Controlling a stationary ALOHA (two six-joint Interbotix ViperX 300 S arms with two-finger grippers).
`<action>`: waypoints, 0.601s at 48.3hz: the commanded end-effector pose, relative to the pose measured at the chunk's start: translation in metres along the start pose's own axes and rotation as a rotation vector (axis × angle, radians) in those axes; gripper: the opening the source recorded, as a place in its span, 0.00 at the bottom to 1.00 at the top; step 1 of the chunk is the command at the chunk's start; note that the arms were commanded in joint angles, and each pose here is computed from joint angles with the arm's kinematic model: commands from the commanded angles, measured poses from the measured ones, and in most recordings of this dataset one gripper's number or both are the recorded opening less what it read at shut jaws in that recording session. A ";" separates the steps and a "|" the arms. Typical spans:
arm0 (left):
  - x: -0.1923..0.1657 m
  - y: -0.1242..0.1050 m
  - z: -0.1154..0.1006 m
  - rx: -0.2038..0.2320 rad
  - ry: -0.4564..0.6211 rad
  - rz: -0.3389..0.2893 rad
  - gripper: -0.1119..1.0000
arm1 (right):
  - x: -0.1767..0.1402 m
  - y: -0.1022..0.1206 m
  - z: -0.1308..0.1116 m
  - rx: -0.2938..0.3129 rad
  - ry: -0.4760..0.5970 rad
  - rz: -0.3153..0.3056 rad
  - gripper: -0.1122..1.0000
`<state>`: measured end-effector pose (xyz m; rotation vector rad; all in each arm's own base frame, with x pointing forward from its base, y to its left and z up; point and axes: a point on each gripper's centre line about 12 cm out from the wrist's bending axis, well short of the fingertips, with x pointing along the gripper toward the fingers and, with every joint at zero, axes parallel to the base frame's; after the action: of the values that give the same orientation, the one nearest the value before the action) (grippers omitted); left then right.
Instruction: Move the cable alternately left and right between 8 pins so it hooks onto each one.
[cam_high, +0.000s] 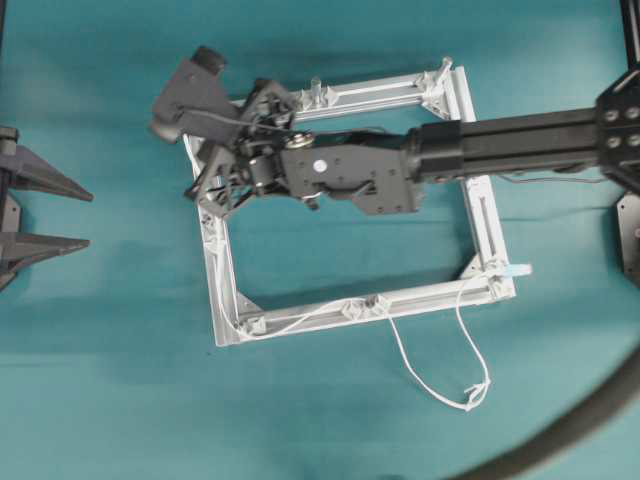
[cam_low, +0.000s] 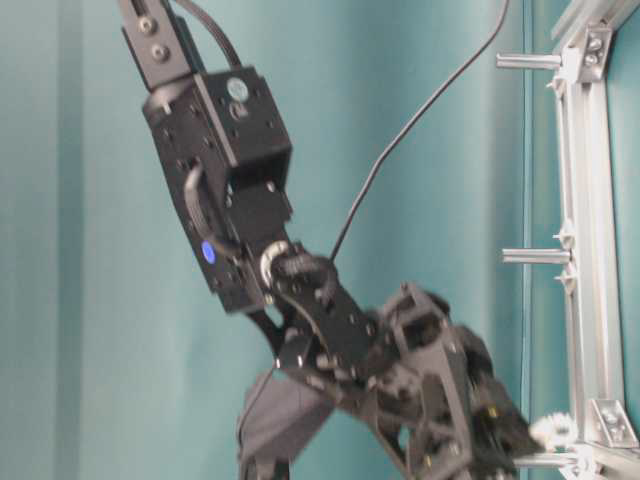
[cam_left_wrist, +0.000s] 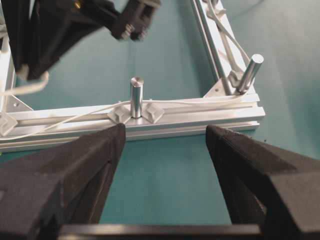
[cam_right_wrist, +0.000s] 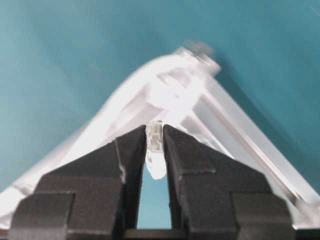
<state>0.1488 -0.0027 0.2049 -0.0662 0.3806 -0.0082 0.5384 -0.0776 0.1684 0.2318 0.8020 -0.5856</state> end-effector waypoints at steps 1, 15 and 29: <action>0.000 -0.001 0.004 0.001 -0.009 -0.002 0.78 | -0.034 -0.002 0.015 0.025 -0.049 0.023 0.22; 0.000 0.000 0.004 0.001 -0.009 -0.001 0.78 | -0.045 -0.021 -0.010 0.038 -0.009 -0.016 0.22; 0.000 -0.001 0.004 0.001 -0.009 -0.002 0.78 | -0.062 -0.034 -0.024 0.036 0.017 -0.038 0.22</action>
<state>0.1488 -0.0027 0.2049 -0.0647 0.3806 -0.0085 0.4770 -0.0729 0.1719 0.2517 0.8609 -0.6402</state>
